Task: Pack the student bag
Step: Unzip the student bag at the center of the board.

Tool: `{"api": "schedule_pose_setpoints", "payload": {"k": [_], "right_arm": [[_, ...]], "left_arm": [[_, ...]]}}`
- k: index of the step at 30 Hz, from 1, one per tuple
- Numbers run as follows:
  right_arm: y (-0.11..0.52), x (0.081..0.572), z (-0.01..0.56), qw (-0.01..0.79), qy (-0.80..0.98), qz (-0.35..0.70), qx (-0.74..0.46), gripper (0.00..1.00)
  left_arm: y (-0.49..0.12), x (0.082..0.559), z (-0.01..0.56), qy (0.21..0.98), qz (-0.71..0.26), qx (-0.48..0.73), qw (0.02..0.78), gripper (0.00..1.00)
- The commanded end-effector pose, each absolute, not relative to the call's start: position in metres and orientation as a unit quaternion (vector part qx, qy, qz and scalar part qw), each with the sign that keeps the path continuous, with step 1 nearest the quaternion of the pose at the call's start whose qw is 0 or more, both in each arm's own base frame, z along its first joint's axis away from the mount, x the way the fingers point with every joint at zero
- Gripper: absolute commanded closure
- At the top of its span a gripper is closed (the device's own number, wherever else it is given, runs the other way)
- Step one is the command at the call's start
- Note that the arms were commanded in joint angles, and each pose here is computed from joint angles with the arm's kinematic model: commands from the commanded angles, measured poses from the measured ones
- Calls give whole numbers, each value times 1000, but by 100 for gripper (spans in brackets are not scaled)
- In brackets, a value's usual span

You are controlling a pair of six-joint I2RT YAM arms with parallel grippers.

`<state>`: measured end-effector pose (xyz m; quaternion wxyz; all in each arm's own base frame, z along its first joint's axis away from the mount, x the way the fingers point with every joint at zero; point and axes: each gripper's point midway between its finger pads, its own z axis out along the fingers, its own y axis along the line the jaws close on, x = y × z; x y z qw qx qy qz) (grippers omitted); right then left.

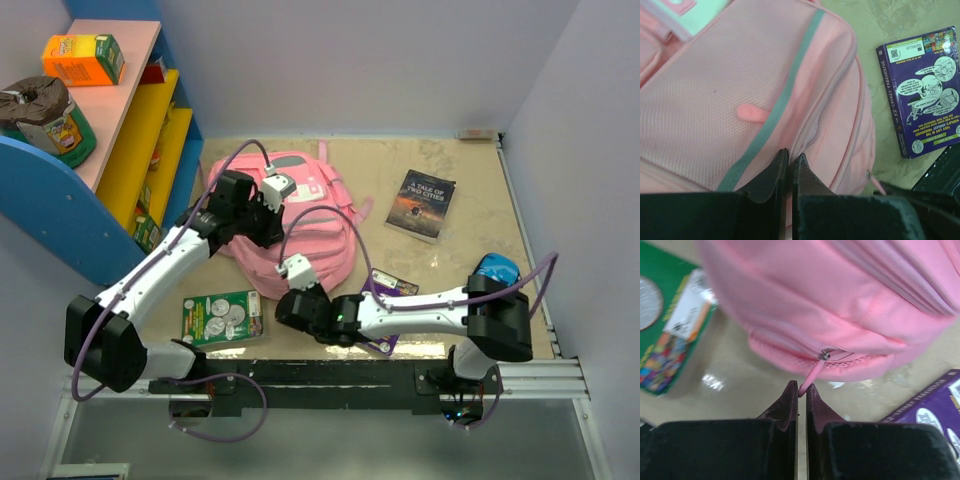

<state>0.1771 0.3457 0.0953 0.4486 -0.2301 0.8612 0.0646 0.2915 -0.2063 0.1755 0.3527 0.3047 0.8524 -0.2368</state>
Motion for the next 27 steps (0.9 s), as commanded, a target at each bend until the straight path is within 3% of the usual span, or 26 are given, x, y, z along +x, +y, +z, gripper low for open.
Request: {"api": "schedule_pose_setpoints", "payload": {"k": [1,6,10,14,20,21,22,23,24,27], "right_arm": [[444,108,145,440,826,218,-278,100],[468,101,148,432,815,239,-303,100],[465,120,134,444,825,175,-302,100],[438,151,130,452,841,159,-250,92],[403,177,147,461,842,206,-192,65],[397,180,151,469,840,204,-182,58],[388,180,146,468,843,199,-177,42],[384,179,159,474,838,216,-163,35],[380,179,160,474,838,220,-159,30],[364,180,169,475,836,241,-133,29]], "left_arm": [[-250,327,232,790,-304,280,452,100],[-249,329,232,795,-307,262,452,100],[-247,325,239,792,-308,262,457,100],[-239,321,243,791,-309,261,460,100],[-217,325,247,794,-284,258,472,100],[-215,324,245,794,-280,261,473,100],[-213,325,242,793,-272,269,475,100],[-211,326,239,793,-267,270,476,100],[-210,326,232,796,-262,273,472,100],[-209,329,222,801,-253,280,464,100]]}}
